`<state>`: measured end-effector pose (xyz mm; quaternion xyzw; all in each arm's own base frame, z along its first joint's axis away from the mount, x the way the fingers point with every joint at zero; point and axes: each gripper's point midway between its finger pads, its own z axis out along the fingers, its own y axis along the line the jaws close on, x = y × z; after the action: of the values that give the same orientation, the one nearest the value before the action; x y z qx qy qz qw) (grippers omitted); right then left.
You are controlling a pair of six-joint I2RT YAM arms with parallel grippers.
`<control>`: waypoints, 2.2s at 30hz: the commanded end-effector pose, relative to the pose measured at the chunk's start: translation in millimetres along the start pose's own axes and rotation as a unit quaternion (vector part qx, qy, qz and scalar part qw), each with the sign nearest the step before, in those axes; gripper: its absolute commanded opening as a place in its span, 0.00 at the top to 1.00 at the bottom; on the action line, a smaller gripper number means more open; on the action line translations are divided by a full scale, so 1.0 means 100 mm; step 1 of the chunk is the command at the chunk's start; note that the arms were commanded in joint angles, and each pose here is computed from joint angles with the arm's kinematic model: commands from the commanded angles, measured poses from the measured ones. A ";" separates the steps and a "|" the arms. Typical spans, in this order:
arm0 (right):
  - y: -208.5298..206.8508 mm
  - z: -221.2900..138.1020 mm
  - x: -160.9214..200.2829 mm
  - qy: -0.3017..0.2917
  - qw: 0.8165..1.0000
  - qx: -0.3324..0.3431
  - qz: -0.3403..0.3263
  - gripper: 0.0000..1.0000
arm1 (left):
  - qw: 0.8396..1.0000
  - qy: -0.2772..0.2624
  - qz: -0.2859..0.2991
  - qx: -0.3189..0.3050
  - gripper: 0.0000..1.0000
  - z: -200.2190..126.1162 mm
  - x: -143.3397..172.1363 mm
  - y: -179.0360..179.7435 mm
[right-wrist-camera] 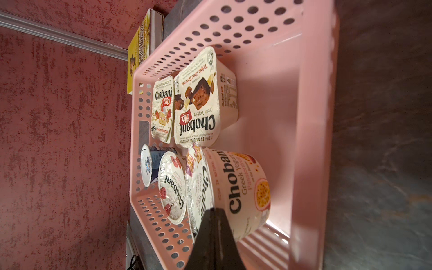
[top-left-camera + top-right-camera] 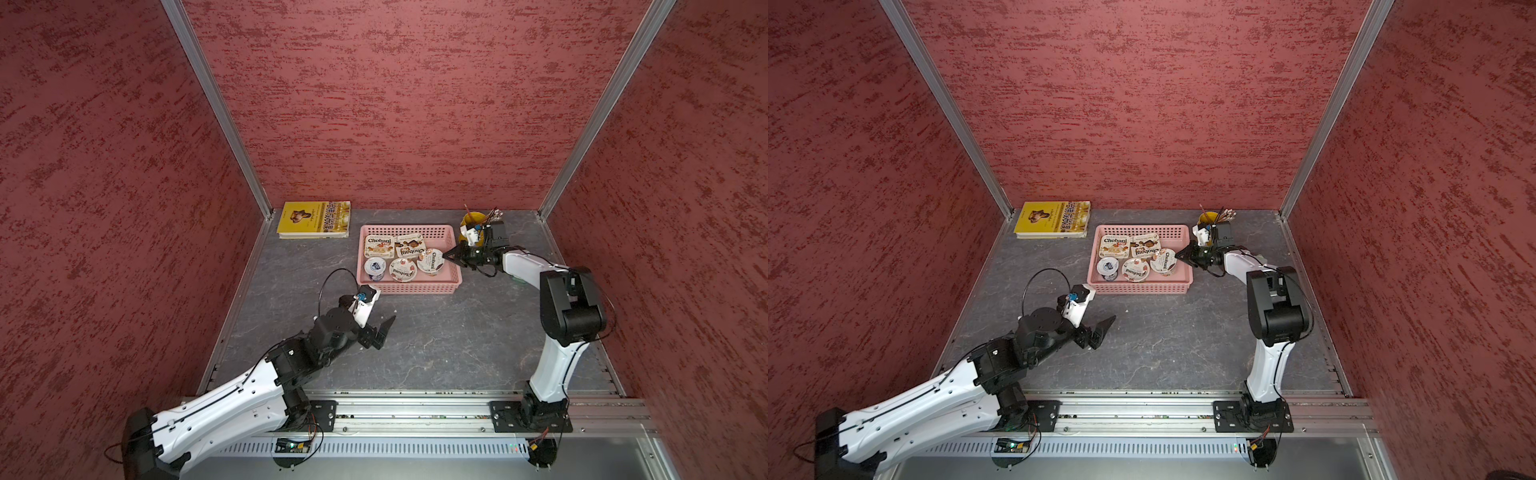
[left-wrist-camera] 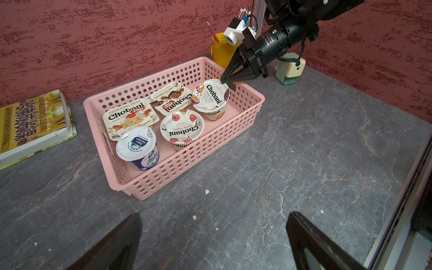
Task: Put the yogurt in the basket
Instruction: Place the yogurt in the basket, then reset both arms
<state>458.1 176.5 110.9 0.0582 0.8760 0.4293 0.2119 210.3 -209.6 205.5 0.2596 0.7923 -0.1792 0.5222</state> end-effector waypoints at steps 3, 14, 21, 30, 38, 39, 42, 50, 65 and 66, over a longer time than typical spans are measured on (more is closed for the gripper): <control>-0.12 0.01 -0.05 -0.001 0.999 0.033 -0.010 1.00 | 1.000 0.005 0.005 0.002 0.00 0.00 0.05 0.01; -0.20 0.07 0.01 0.012 0.999 0.051 -0.011 1.00 | 1.000 0.007 0.004 0.001 0.01 0.00 0.05 0.01; -0.18 0.05 0.04 0.022 0.997 0.070 -0.025 1.00 | 1.000 0.008 0.004 0.001 0.00 0.01 0.06 0.01; -0.23 0.04 0.08 0.028 0.995 0.093 -0.028 0.84 | 1.000 0.010 0.002 0.004 0.00 0.03 0.08 0.00; -0.19 0.01 0.06 0.025 0.994 0.099 -0.036 0.70 | 1.000 0.010 0.003 0.003 0.00 0.02 0.08 0.00; -0.18 0.00 0.05 0.023 0.994 0.102 -0.038 0.69 | 1.000 0.010 0.003 0.004 0.00 0.02 0.08 0.00; -0.14 -0.06 0.01 0.018 0.992 0.112 -0.047 0.65 | 1.000 0.010 0.001 0.004 0.00 0.02 0.08 0.00; -0.01 -0.22 -0.07 0.006 0.985 0.149 -0.080 0.51 | 1.000 0.010 0.001 0.004 0.00 0.03 0.09 0.00; 0.84 -1.35 -0.26 -0.124 0.952 0.195 -0.199 0.02 | 0.997 -0.048 -0.006 -0.056 0.00 -0.08 -0.28 0.22; 0.87 -1.50 -0.27 -0.146 0.944 0.207 -0.213 0.01 | 0.996 -0.060 -0.008 -0.069 0.00 -0.09 -0.34 0.27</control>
<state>423.8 135.7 243.5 -0.0199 0.9036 0.2291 0.3614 218.6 -199.6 210.1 0.2397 0.7913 -0.1585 0.5397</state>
